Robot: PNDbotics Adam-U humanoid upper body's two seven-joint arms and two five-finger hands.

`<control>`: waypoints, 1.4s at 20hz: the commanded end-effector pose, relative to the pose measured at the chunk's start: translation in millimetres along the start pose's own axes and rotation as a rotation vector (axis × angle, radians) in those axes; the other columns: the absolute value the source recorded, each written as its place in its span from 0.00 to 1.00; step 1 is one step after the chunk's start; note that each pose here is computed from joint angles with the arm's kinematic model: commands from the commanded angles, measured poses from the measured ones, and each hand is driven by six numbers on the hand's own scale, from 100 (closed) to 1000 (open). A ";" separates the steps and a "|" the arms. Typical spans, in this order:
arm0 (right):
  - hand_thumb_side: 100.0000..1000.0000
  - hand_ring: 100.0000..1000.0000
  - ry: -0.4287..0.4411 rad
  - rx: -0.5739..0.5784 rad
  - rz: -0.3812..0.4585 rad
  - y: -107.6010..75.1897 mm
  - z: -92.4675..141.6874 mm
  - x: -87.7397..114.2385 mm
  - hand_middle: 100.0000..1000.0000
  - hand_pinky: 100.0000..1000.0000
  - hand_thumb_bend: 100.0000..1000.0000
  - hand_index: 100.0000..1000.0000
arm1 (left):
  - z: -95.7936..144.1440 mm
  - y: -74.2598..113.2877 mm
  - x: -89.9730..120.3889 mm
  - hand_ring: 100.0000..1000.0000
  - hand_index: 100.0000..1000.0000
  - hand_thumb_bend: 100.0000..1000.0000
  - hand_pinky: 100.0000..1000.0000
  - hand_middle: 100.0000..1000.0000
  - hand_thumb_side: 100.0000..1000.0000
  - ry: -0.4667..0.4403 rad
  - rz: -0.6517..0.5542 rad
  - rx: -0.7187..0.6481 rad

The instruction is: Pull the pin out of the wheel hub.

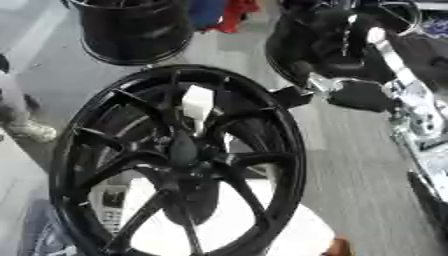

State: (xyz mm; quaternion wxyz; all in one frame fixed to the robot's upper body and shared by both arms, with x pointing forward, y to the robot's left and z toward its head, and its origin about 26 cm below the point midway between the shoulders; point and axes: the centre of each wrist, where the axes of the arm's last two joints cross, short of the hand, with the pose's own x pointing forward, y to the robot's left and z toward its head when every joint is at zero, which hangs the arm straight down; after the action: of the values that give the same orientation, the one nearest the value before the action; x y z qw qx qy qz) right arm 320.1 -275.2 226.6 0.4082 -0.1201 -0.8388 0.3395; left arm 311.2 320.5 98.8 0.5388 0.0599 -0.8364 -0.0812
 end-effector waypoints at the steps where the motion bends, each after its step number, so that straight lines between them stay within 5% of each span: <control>1: 0.17 0.72 -0.070 0.158 0.109 -21.9 -11.6 31.7 0.78 0.68 0.36 0.88 | -3.2 3.5 7.6 0.57 0.78 0.00 0.56 0.65 0.61 -0.025 -0.021 -0.017; 8: 0.15 0.79 -0.158 0.465 0.165 -32.8 -40.7 75.8 0.85 0.71 0.39 0.92 | -2.3 3.9 6.8 0.57 0.78 0.00 0.56 0.65 0.61 -0.020 -0.028 -0.027; 14: 0.15 0.82 -0.224 0.632 0.168 -23.9 -67.0 96.1 0.86 0.72 0.39 0.93 | -1.6 4.2 6.3 0.57 0.78 0.00 0.56 0.65 0.61 -0.017 -0.032 -0.034; 28: 0.14 0.82 -0.214 0.860 0.169 26.1 -122.7 83.4 0.86 0.72 0.38 0.93 | -2.0 2.5 6.2 0.57 0.78 0.00 0.56 0.65 0.61 -0.020 -0.028 -0.047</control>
State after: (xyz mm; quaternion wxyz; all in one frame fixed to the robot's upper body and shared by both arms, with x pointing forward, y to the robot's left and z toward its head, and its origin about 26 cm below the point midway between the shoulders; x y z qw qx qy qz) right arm 357.5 -157.8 305.3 0.3101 0.0394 -0.6456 0.6968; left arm 310.0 319.5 96.7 0.5414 0.0535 -0.8333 -0.0980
